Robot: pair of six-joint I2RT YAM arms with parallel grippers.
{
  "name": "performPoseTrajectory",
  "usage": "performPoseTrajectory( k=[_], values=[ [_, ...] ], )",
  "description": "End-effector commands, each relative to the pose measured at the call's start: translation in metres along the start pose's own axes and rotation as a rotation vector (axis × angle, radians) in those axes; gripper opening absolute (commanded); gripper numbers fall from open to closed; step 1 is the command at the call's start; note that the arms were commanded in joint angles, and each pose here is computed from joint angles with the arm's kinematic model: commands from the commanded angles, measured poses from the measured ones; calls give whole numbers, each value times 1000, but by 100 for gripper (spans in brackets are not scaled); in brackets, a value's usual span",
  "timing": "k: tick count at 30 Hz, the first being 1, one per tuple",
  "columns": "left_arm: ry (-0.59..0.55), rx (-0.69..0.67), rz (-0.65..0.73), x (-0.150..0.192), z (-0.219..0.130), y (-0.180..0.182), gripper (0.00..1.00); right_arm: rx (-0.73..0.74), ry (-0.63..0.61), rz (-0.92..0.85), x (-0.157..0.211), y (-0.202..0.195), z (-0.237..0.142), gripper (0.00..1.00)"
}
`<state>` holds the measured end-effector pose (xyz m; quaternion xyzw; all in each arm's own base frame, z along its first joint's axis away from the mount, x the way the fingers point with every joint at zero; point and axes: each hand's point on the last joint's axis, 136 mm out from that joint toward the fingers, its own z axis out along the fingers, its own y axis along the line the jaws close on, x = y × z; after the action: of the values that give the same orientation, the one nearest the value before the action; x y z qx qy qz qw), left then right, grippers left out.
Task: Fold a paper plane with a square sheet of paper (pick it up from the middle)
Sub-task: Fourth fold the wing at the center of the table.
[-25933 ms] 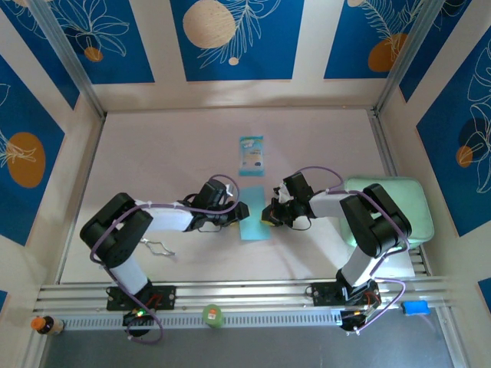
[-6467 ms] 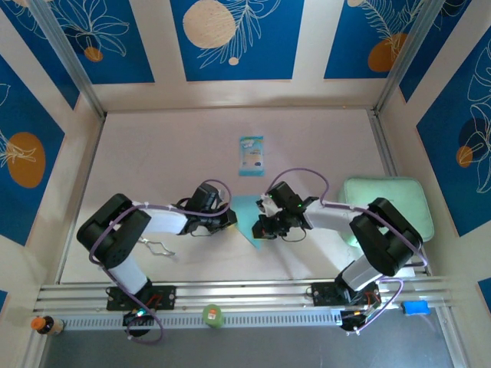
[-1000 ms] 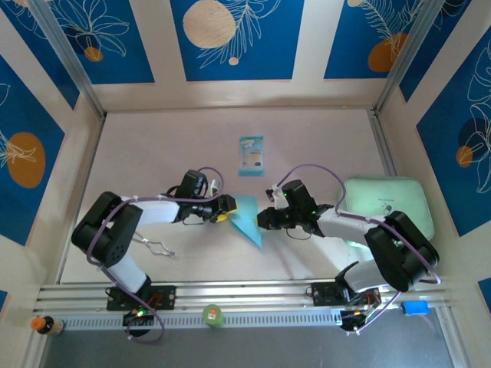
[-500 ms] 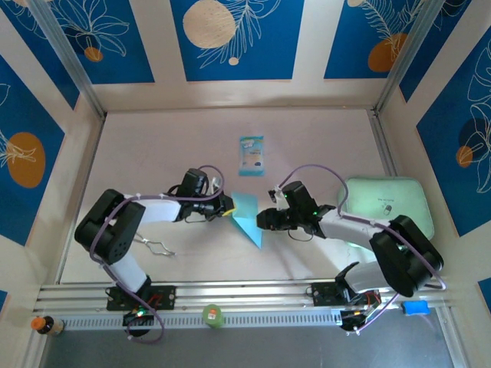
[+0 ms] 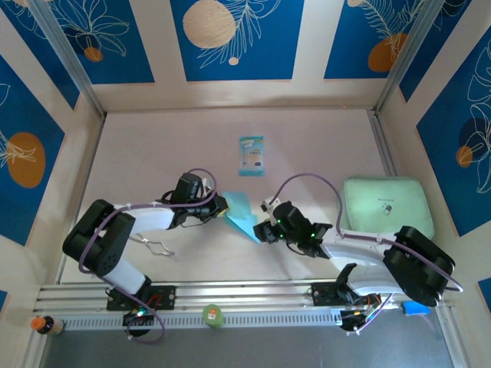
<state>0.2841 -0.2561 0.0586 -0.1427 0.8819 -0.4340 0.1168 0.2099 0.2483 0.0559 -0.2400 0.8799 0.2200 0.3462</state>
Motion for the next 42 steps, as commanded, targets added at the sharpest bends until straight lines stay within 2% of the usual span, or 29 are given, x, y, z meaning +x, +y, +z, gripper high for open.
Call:
performPoseTrajectory(
  k=[1, 9, 12, 17, 28, 42],
  values=[
    [-31, 16, -1, -5, -4, -10, 3, 30, -126, -194, -23, 10, -1, 45],
    [4, 47, 28, -2, -2, -23, 22, 37, -174, -389, -21, 33, 5, 41],
    [21, 69, 43, -1, -3, -29, 25, 17, -196, -416, -20, 38, 5, 41],
    [29, 94, 58, -1, -3, -36, 24, -5, -199, -487, -17, 50, 4, 40],
    [42, 101, 45, 2, -2, -34, 9, 96, -172, -525, -14, 42, 19, 40],
    [36, 99, 41, 2, -6, -37, 7, 122, -147, -518, -12, 41, 29, 30]
  ],
)
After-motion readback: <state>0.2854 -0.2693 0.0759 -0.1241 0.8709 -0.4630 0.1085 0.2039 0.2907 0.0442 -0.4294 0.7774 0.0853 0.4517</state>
